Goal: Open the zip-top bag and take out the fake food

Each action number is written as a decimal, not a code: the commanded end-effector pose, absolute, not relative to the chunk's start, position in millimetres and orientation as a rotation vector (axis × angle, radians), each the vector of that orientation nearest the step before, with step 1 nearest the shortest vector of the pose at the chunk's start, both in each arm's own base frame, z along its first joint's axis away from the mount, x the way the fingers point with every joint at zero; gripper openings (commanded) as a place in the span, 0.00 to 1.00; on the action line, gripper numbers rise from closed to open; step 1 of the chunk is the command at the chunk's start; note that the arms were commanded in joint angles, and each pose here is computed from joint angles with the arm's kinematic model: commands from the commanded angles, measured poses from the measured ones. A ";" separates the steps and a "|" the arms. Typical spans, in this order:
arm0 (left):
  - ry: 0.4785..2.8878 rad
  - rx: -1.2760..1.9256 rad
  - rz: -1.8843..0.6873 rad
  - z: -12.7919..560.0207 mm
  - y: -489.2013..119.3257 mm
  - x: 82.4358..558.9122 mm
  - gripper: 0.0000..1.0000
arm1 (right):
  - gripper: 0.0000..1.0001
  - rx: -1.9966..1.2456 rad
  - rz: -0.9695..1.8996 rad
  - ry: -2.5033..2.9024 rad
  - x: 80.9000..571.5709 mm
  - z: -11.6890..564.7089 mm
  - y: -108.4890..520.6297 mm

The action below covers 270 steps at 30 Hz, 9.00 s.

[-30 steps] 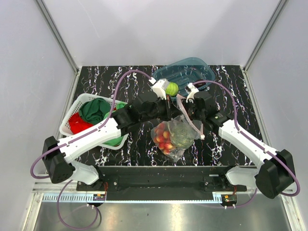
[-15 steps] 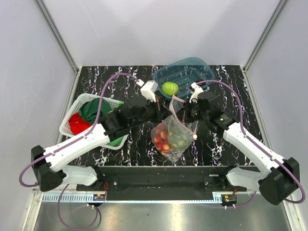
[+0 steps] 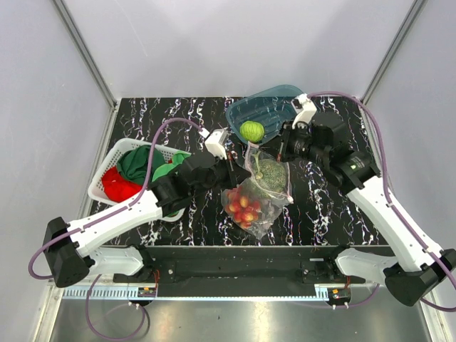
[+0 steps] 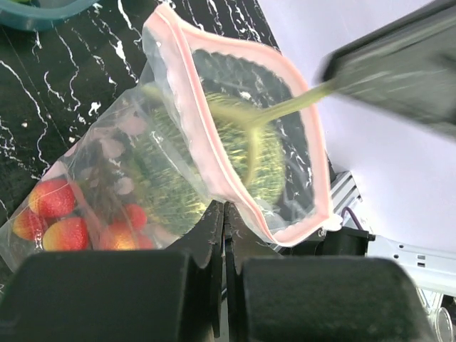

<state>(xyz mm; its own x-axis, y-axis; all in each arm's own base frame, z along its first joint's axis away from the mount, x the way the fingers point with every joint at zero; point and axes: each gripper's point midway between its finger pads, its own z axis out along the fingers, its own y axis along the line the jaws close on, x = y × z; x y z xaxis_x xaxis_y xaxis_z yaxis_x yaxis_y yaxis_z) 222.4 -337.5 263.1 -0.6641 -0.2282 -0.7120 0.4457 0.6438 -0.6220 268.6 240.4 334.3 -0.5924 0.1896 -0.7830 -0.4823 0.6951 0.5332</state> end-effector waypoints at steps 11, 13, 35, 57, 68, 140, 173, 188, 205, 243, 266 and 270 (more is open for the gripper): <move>1.946 0.077 -1.101 286.7 -332.3 228.6 0.00 | 0.00 -0.231 1.078 1.670 236.7 493.9 228.5; 1.939 0.076 -1.118 288.7 -334.0 227.9 0.00 | 0.00 -0.221 1.092 1.636 236.4 509.3 228.2; 1.982 0.089 -0.944 273.6 -289.9 218.5 0.00 | 0.00 0.016 0.376 1.574 461.3 500.2 146.5; 1.954 0.227 -1.032 280.5 -313.4 211.9 0.00 | 0.15 0.140 0.207 1.881 656.1 276.0 108.4; 1.946 0.204 -1.053 289.6 -316.5 214.1 0.00 | 0.83 0.251 0.170 2.121 560.6 280.4 111.5; 1.957 0.136 -1.163 299.1 -319.0 197.9 0.00 | 0.48 -0.025 0.724 2.367 268.0 211.2 319.3; 2.033 0.159 -1.155 270.5 -347.2 201.7 0.00 | 0.45 -0.274 0.729 2.599 243.8 73.1 324.6; 2.052 0.140 -1.146 257.9 -344.1 200.4 0.00 | 0.00 -0.328 0.737 2.585 244.7 67.0 324.5; 1.952 0.037 -1.111 289.8 -313.1 203.7 0.00 | 0.00 -0.372 0.711 2.097 245.5 251.5 271.4; 1.869 -0.123 -1.361 218.7 -276.9 208.9 0.73 | 0.00 -0.414 1.001 2.056 223.8 280.4 245.8; 2.264 -0.522 -0.705 70.7 -216.8 235.5 0.00 | 0.00 -0.214 0.523 1.996 261.9 330.6 177.3; 2.242 -0.546 -0.700 69.1 -215.7 239.5 0.00 | 0.00 -0.178 0.517 1.959 272.2 357.0 178.6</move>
